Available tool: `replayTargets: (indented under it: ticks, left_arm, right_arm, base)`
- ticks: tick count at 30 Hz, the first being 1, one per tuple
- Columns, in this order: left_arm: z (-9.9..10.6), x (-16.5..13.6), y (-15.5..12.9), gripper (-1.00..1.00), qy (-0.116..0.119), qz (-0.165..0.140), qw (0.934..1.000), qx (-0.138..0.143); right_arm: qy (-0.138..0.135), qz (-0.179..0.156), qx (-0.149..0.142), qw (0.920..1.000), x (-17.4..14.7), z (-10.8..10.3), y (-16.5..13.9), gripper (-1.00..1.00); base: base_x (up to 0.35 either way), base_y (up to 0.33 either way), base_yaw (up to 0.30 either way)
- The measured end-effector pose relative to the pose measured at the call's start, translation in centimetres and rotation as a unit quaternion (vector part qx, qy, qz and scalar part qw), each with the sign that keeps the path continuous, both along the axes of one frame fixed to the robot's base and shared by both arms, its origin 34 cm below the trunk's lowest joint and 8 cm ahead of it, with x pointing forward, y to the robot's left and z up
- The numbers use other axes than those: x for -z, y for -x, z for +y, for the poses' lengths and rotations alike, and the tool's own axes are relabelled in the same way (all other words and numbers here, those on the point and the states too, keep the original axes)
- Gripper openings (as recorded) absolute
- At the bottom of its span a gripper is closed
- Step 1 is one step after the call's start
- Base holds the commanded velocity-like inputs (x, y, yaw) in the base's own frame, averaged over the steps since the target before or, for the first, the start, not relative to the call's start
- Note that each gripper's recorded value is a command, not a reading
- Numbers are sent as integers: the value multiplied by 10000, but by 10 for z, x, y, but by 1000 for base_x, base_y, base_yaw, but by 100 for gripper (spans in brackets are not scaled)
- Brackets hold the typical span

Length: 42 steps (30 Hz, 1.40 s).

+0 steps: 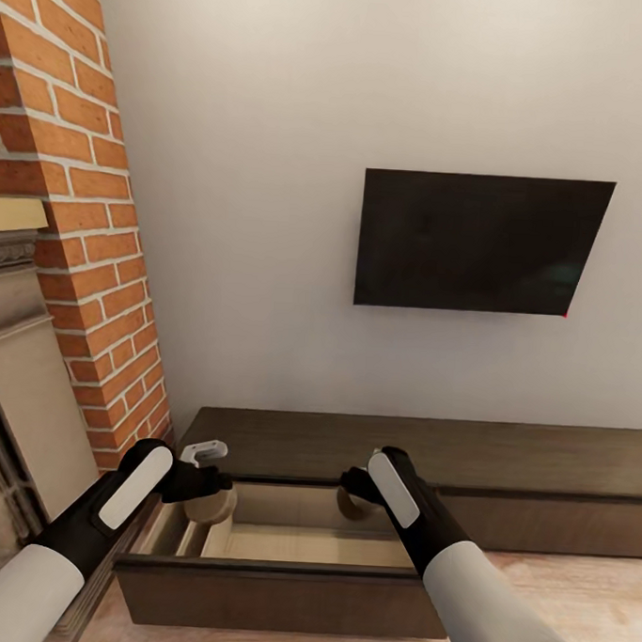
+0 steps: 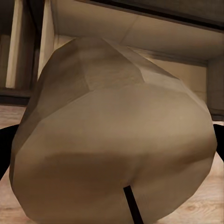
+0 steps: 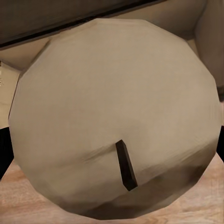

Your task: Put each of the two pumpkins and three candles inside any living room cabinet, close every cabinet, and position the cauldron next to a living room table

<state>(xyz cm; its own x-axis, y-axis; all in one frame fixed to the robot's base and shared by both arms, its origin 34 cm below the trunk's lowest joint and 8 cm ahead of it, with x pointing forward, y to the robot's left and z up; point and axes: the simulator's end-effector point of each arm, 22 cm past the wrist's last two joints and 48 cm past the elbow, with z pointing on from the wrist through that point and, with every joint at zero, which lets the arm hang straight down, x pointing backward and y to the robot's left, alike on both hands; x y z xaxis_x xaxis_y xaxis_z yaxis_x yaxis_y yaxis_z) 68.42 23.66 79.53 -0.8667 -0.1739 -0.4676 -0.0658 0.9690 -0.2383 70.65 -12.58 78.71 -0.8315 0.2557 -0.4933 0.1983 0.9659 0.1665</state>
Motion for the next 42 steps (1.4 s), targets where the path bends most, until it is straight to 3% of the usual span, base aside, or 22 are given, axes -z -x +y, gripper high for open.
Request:
replayTargets:
  ticks: [14, 28, 38, 40, 42]
  left_arm:
    - [0, 0, 0, -100, 8, -12, 10000, -8]
    - [0, -6, -1, -100, 37, -58, 10000, -14]
    - [2, -7, -1, -100, 52, -56, 10000, -37]
    - [3, -4, 0, -100, 42, -23, 10000, -50]
    - [4, -1, 1, -100, 23, 9, 10000, -61]
  right_arm:
    - [55, -201, -159, 9997, -14, 9, -5, -100]
    - [62, -255, -169, 9995, -20, 9, -5, -100]
    - [53, -274, -196, 9994, -21, 12, -5, -100]
    - [27, -270, -227, 9994, -21, 15, -5, -100]
    - [-125, -253, -375, 9989, -23, 40, 1, -100]
  base:
    - [119, -32, -3]
    - [2, 0, -220]
    - [37, 52, -20]
    - [52, 137, -1]
    - [37, 75, 0]
